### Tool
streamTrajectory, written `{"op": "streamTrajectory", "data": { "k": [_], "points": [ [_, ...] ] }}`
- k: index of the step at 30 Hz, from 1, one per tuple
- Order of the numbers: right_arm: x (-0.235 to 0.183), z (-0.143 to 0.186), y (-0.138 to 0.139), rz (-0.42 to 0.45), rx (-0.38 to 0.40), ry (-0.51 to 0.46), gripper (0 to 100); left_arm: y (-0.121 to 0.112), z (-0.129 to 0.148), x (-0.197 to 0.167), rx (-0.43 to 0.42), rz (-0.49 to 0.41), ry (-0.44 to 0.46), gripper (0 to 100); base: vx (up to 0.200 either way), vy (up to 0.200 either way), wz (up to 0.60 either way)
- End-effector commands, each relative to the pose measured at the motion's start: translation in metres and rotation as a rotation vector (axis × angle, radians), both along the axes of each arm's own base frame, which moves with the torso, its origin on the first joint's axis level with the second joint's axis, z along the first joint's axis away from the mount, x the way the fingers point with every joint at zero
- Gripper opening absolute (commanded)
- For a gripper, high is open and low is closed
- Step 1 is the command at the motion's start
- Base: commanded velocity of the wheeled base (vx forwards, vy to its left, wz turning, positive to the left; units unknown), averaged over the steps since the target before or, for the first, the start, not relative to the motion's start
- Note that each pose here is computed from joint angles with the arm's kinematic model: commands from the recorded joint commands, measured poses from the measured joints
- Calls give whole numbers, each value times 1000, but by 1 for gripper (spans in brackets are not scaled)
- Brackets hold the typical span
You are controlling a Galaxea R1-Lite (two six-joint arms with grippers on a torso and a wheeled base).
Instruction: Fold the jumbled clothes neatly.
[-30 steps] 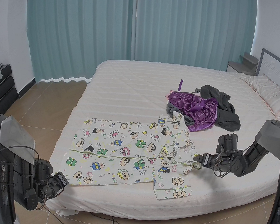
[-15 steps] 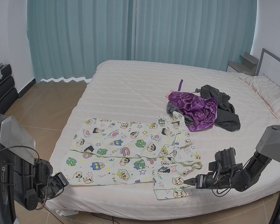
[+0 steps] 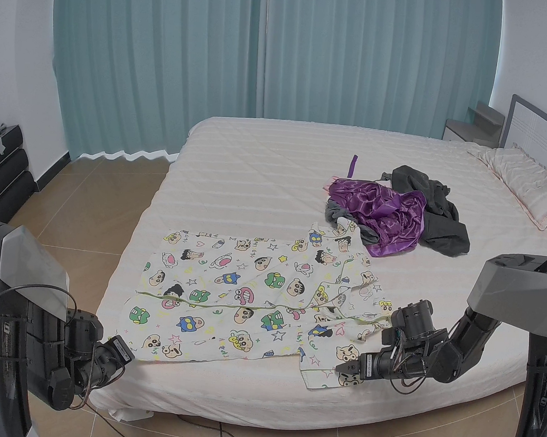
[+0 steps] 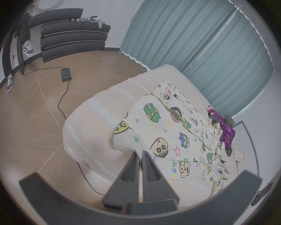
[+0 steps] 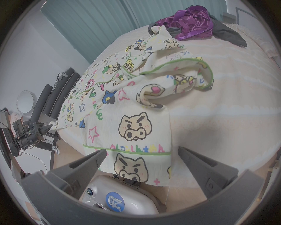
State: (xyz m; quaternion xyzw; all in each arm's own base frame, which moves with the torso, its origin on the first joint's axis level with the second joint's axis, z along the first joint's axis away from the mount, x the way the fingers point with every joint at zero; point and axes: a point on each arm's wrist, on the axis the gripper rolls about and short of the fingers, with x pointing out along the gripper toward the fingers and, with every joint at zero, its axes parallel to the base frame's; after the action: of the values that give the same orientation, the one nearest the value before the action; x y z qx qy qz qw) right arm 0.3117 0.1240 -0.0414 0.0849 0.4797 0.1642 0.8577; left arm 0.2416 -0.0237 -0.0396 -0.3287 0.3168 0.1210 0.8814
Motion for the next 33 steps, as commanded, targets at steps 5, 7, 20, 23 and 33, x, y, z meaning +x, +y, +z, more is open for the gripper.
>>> {"op": "streamTrajectory", "data": {
  "k": [5,7,20,23,33],
  "points": [
    [3,-9,3,4,-6,14,100,-1,1,1,-3,-3,-18,0,0,0,0],
    [3,-9,4,4,-5,13,0,-1,1,1,-3,-3,-18,0,0,0,0],
    [1,-1,2,-38,26,19,0,-1,2,2,-3,-3,-20,0,0,0,0],
    [-2,4,-2,-44,28,17,0,-2,2,1,-2,-5,-20,0,0,0,0],
    [-26,43,-20,-72,115,12,0,-2,15,2,3,2,-71,0,0,0,0]
  ]
}}
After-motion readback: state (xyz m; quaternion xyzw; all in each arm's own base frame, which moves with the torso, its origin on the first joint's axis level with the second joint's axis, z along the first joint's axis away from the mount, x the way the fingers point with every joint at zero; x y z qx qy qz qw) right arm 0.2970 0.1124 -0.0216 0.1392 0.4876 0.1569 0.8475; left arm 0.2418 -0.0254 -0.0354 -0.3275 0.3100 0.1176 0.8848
